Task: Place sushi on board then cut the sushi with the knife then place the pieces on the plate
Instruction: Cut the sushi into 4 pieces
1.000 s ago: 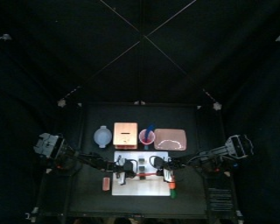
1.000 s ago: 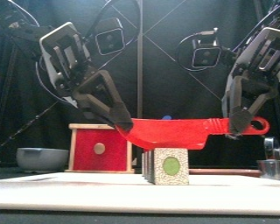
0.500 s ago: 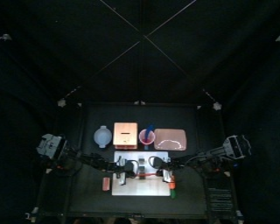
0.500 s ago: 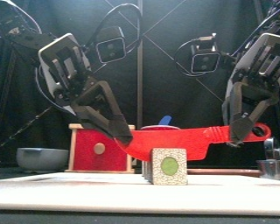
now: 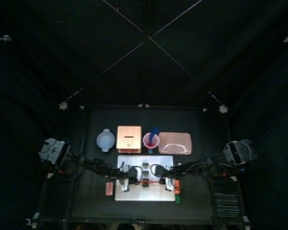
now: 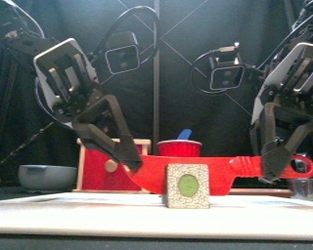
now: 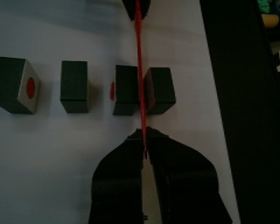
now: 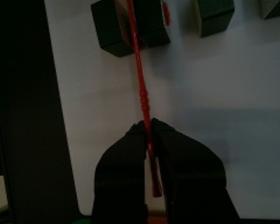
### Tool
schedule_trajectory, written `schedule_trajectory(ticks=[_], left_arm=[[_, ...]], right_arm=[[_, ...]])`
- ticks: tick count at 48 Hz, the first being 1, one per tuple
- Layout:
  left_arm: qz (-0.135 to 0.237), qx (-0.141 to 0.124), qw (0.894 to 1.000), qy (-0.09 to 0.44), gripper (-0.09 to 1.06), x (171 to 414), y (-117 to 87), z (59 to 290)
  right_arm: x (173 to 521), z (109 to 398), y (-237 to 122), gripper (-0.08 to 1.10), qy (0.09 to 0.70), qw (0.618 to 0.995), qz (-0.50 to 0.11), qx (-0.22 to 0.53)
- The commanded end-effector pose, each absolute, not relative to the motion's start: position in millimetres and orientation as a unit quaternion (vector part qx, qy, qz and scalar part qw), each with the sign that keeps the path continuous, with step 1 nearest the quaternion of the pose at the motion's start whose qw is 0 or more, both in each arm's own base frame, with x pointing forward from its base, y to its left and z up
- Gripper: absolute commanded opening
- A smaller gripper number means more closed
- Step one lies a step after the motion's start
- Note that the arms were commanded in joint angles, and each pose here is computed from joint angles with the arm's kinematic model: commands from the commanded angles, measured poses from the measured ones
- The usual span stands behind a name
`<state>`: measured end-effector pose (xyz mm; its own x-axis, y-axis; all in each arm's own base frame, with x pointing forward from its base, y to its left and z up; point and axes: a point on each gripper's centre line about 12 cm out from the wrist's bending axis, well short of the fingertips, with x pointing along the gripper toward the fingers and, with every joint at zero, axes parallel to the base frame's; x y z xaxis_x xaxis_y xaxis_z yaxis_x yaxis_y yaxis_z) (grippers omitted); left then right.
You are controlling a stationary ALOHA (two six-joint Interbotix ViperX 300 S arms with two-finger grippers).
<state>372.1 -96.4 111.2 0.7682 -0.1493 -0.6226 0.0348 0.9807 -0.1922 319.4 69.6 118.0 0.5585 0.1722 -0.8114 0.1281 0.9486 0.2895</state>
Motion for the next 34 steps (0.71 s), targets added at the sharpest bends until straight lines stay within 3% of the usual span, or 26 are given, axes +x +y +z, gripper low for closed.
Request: schedule_trajectory(ticks=[1, 34], left_arm=[[-0.053, -0.087, 0.94, 0.327, 0.41, 376.1, -99.9, 118.1], [-0.062, -0.092, 0.937, 0.331, 0.41, 374.5, -110.7, 119.1]], right_arm=[[323.4, 127.7, 70.7, 0.33, 0.455, 0.875, 0.016, 0.164], [320.3, 127.5, 84.0, 0.33, 0.461, 0.87, 0.027, 0.174]])
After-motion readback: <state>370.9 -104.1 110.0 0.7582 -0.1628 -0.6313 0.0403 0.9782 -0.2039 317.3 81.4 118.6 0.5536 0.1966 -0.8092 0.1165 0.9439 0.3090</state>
